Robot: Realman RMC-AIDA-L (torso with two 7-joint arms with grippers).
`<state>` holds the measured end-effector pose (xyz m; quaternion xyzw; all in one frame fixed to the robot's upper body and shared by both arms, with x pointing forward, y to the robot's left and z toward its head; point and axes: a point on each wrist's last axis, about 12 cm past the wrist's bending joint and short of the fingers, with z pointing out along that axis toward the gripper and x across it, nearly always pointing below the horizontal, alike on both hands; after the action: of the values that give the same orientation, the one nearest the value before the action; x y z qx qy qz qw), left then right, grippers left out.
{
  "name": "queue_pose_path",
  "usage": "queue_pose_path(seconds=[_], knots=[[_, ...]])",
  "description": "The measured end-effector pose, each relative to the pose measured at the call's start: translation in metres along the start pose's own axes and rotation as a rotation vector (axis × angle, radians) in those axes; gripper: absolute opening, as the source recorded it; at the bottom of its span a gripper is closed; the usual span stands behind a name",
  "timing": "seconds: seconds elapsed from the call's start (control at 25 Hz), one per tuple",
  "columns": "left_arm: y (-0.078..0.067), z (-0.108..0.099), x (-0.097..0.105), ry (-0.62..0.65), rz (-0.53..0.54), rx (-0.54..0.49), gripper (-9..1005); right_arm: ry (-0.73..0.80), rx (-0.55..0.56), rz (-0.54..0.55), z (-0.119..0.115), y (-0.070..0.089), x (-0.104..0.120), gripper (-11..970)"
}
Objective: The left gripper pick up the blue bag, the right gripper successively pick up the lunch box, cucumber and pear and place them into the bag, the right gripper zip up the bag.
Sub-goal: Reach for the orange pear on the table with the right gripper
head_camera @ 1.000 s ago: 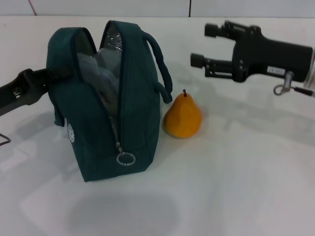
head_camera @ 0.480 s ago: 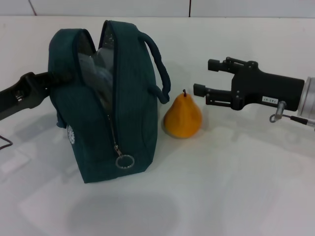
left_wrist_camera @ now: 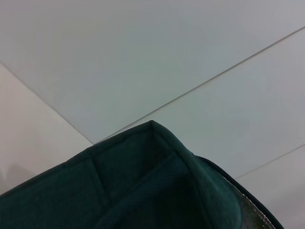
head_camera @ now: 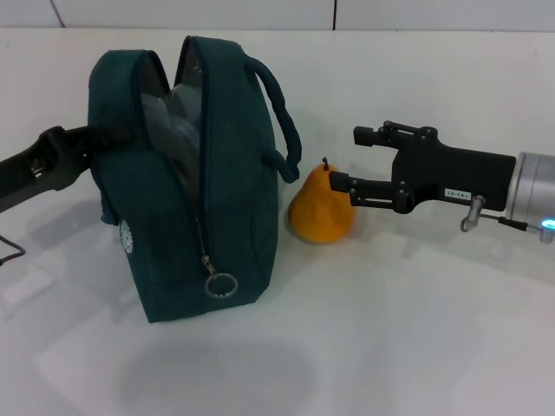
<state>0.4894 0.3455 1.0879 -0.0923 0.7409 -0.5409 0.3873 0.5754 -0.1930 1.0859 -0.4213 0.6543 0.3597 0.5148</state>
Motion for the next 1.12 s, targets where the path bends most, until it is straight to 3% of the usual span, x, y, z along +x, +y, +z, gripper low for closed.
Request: queue_pose_path(seconds=[0.84,1.12], knots=[[0.0,0.001,0.002,0.0,-0.007,0.003,46,0.043,-0.01,-0.069,0.032,0.002,-0.002,750],[0.001,0.002,0.001,-0.004,-0.009,0.001,46,0.043,-0.004,-0.08,0.034,0.0,-0.006,597]])
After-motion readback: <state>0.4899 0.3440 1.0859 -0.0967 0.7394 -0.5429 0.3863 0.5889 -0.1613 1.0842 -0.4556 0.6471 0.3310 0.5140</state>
